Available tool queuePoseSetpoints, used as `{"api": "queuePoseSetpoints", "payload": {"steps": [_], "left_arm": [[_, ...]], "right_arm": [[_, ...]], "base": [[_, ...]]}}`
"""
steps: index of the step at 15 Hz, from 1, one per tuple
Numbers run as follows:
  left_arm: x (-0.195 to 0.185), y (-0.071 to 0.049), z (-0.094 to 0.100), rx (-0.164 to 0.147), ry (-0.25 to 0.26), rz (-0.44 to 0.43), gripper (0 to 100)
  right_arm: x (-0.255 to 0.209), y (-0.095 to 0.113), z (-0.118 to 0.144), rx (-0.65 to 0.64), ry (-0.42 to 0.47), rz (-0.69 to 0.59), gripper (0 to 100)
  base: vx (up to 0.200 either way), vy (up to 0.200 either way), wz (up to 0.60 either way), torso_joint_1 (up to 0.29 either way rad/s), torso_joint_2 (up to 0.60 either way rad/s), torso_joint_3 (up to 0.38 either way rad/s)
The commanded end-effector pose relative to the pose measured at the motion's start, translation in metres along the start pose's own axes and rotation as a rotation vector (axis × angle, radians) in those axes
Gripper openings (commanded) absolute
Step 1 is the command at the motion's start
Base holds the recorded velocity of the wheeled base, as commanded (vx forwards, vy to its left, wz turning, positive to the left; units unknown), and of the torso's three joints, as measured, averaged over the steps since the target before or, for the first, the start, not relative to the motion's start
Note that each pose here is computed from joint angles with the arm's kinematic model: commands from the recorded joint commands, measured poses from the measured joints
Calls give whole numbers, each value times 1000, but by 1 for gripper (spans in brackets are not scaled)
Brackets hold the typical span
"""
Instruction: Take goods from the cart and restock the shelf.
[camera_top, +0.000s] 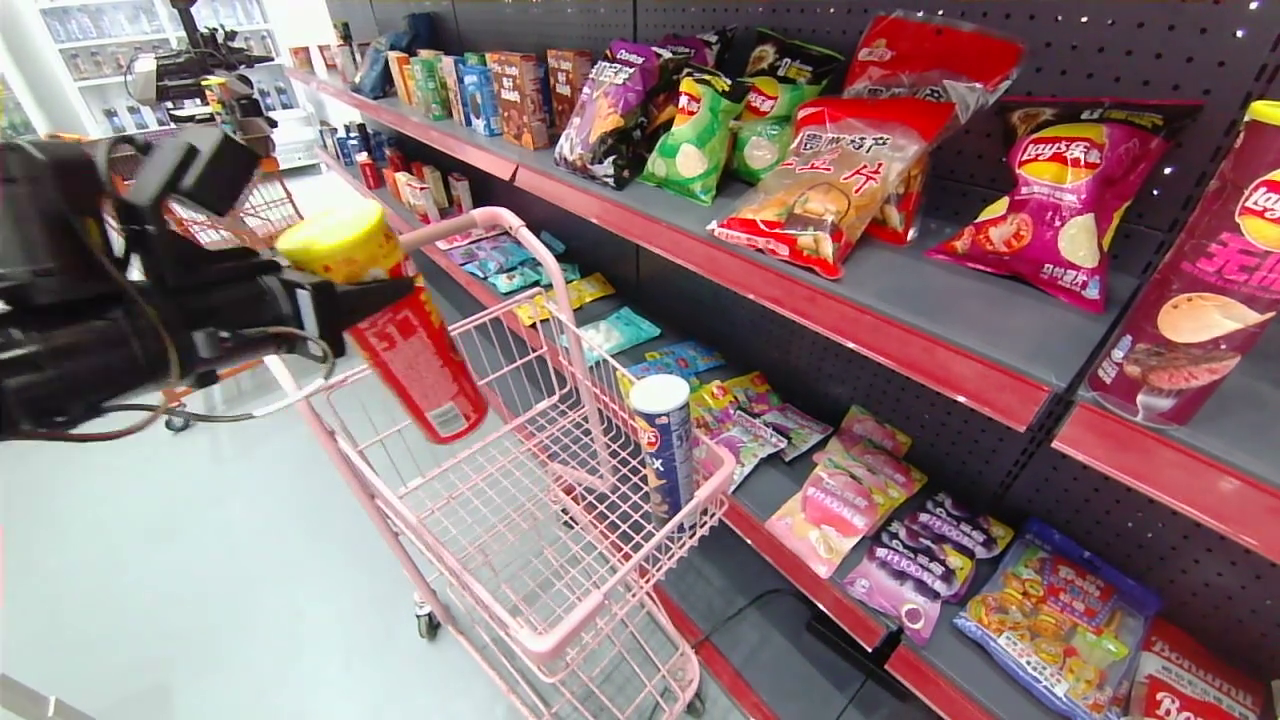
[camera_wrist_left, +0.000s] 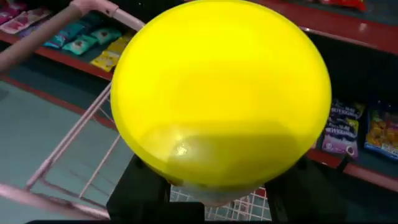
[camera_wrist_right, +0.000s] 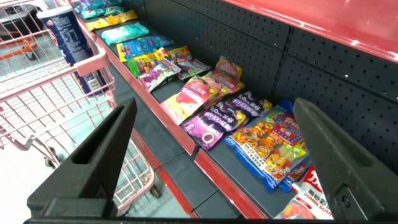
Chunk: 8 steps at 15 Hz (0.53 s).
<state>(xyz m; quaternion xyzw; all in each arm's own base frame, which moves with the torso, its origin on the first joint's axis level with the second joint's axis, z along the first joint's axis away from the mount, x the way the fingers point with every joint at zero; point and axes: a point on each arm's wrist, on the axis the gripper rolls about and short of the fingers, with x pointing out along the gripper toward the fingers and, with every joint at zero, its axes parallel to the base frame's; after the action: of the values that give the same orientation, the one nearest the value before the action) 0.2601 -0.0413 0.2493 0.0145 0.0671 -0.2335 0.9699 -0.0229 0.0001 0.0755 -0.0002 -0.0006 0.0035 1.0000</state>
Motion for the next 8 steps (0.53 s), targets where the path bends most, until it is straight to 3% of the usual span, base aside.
{"api": "queuePoseSetpoints", "payload": {"steps": [1, 2, 4, 8], "left_arm": [[-110, -29, 25, 31, -110, 58, 0], [-149, -45, 11, 32, -116, 68, 0], [-188, -60, -13, 29, -112, 126, 0], [-235, -85, -68, 47, -152, 125, 0]], "right_arm": [[0, 0, 0, 0, 1, 1, 100], [0, 0, 0, 0, 1, 1, 100], [0, 0, 0, 0, 1, 1, 100], [0, 0, 0, 0, 1, 1, 100]], "base": [[0, 0, 0, 0, 0, 0], [0, 0, 0, 0, 0, 0], [0, 0, 0, 0, 0, 0], [0, 0, 0, 8, -18, -13]]}}
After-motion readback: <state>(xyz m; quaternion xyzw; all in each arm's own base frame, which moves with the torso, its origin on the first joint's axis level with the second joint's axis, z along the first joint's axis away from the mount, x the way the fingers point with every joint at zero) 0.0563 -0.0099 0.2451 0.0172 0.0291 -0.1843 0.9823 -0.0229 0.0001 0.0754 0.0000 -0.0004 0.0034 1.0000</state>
